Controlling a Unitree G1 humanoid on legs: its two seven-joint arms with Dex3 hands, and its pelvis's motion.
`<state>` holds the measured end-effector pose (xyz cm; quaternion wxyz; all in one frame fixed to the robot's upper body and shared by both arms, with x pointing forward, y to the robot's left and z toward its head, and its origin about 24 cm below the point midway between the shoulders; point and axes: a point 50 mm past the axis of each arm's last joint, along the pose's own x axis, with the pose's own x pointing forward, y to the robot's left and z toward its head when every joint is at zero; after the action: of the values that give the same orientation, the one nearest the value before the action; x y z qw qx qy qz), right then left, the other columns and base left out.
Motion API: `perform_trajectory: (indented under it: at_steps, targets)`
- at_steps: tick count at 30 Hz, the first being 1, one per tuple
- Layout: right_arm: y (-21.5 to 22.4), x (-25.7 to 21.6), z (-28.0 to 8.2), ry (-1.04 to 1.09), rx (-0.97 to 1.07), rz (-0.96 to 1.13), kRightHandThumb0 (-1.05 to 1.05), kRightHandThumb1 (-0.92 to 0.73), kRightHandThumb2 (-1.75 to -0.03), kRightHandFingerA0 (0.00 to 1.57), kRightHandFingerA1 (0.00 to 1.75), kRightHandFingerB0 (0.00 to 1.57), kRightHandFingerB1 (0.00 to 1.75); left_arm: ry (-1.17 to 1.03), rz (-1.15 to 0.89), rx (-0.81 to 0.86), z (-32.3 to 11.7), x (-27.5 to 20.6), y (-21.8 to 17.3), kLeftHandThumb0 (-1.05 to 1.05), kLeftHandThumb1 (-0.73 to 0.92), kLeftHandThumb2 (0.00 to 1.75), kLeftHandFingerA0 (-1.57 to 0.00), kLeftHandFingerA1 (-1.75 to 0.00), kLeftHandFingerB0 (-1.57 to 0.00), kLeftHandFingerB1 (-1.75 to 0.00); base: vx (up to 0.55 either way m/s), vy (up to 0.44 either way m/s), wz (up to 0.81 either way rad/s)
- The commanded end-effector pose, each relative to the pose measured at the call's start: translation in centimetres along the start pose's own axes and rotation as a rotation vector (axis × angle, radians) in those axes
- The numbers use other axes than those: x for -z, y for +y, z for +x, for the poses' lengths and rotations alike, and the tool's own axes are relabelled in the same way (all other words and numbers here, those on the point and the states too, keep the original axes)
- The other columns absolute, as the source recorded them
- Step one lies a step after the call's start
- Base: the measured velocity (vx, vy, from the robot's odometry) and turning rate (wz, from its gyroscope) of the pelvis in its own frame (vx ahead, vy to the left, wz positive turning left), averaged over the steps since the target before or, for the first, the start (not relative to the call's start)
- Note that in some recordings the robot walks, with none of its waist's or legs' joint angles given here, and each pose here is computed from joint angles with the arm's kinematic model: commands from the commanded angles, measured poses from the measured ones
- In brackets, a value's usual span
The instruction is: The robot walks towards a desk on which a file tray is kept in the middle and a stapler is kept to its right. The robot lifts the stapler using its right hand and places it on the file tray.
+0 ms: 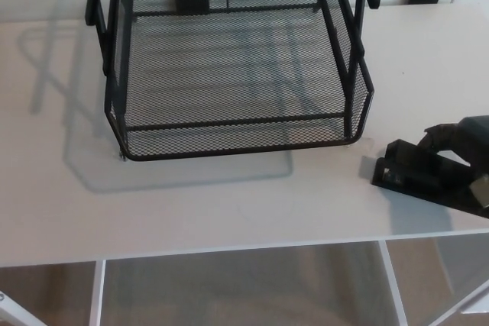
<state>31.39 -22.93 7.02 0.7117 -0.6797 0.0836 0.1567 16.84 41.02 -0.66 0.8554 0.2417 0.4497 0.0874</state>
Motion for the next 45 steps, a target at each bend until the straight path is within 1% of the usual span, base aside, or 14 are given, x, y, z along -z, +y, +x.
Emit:
perform_trajectory:
  at_steps: [1, 12, 13, 15, 16, 18, 22, 32, 35, 36, 40, 41, 42, 45]
  targets:
    - [5.7, 0.9, -1.8, -0.057, 0.347, -0.294, -0.21, -0.68, -0.66, 0.80, 1.52, 0.91, 0.79, 0.031, 0.084, -0.008, -0.1, 0.1, 0.3, -0.36, 0.58, 1.15, -0.01, -0.52, 0.00, -0.50, 0.00, 0.000, 0.00]
    - [5.7, 0.7, -1.9, -0.007, 0.372, -0.133, -0.23, -0.73, -0.68, 0.90, 1.64, 0.83, 1.00, 0.030, 0.125, -0.009, 0.0, 0.1, 0.4, -0.35, 0.57, 1.15, -0.01, -0.51, 0.00, -0.50, 0.00, 0.000, 0.00]
    - [5.6, 0.7, -1.9, -0.013, 0.404, -0.114, -0.23, -0.71, -0.68, 0.91, 1.63, 0.86, 0.91, 0.036, 0.143, -0.018, 0.0, 0.1, 0.4, -0.75, 0.92, 0.74, -0.18, -0.47, -0.13, -0.36, 0.00, 0.000, 0.00]
    - [5.4, 0.6, -1.9, -0.027, 0.472, -0.106, -0.22, -0.64, -0.64, 0.93, 1.41, 0.91, 0.79, 0.035, 0.142, -0.017, 0.0, 0.2, 0.4, -0.77, 0.92, 0.73, -0.18, -0.47, -0.12, -0.35, 0.00, 0.000, 0.00]
    - [4.8, 0.9, -1.9, -0.029, 0.476, -0.105, -0.21, -0.63, -0.61, 0.95, 1.29, 0.91, 0.72, 0.035, 0.107, -0.009, 0.0, 0.2, 0.4, -0.35, 0.58, 1.15, -0.01, -0.52, 0.00, -0.50, 0.00, 0.000, 0.00]
    - [3.9, 1.1, -2.0, -0.020, 0.494, -0.075, -0.19, -0.71, -0.64, 0.87, 1.73, 0.77, 1.37, 0.027, 0.159, -0.008, -0.1, 0.3, 0.4, -0.75, 0.92, 0.73, -0.17, -0.47, -0.11, -0.34, 0.00, 0.000, 0.00]
    - [1.6, 1.7, -2.0, -0.012, 0.617, -0.031, -0.16, -0.67, -0.72, 0.86, 1.75, 0.73, 1.51, 0.032, 0.142, -0.011, -0.3, 0.3, 0.5, -0.73, 0.92, 0.74, -0.17, -0.49, -0.13, -0.36, 0.00, 0.000, 0.00]
    - [-8.2, 3.0, -3.6, 0.042, 0.886, 0.085, -0.21, -0.51, -0.98, 1.23, 1.36, 0.98, 1.20, 0.052, 0.119, -0.016, -0.1, 0.9, 0.3, -0.76, 0.92, 0.72, -0.18, -0.48, -0.11, -0.34, 0.00, 0.000, 0.00]
    - [-10.2, 2.9, -4.4, 0.017, 0.925, 0.079, -0.19, -0.58, -0.99, 0.95, 1.52, 0.83, 1.40, 0.050, 0.134, -0.015, -0.3, 1.1, 0.3, -0.75, 0.80, 1.04, -0.15, -0.53, -0.10, -0.45, 0.00, 0.000, 0.00]
    - [-10.6, 2.8, -4.6, 0.013, 0.922, 0.081, -0.18, -0.57, -0.98, 0.88, 1.59, 0.77, 1.42, 0.052, 0.139, -0.017, -0.3, 1.2, 0.3, -0.75, 0.92, 0.74, -0.19, -0.48, -0.12, -0.35, 0.00, 0.000, 0.00]
    - [-13.2, 2.4, -5.7, -0.039, 1.004, 0.106, -0.17, -0.59, -0.91, 0.92, 1.67, 0.81, 1.36, 0.052, 0.117, -0.008, -0.4, 1.5, 0.4, -0.73, 0.92, 0.74, -0.16, -0.48, -0.12, -0.35, 0.00, 0.000, 0.00]
    - [-13.7, 2.2, -5.8, -0.064, 1.019, 0.121, -0.22, -0.51, -1.03, 1.21, 1.35, 0.96, 1.17, 0.060, 0.111, -0.012, -0.4, 1.8, 0.3, -0.74, 0.92, 0.73, -0.17, -0.47, -0.13, -0.36, 0.00, 0.000, 0.00]
    - [-14.2, 2.1, -6.0, -0.068, 1.018, 0.121, -0.17, -0.59, -0.92, 0.92, 1.72, 0.78, 1.43, 0.058, 0.113, -0.011, -0.5, 1.8, 0.3, -0.74, 0.92, 0.73, -0.17, -0.49, -0.14, -0.36, 0.00, 0.000, 0.00]
    - [-16.5, 1.3, -6.4, -0.086, 1.039, 0.098, -0.19, -0.67, -0.87, 0.92, 1.72, 0.78, 1.53, 0.068, 0.082, -0.007, -0.5, 2.0, 0.3, -0.73, 0.92, 0.71, -0.15, -0.47, -0.12, -0.35, 0.00, 0.000, 0.00]
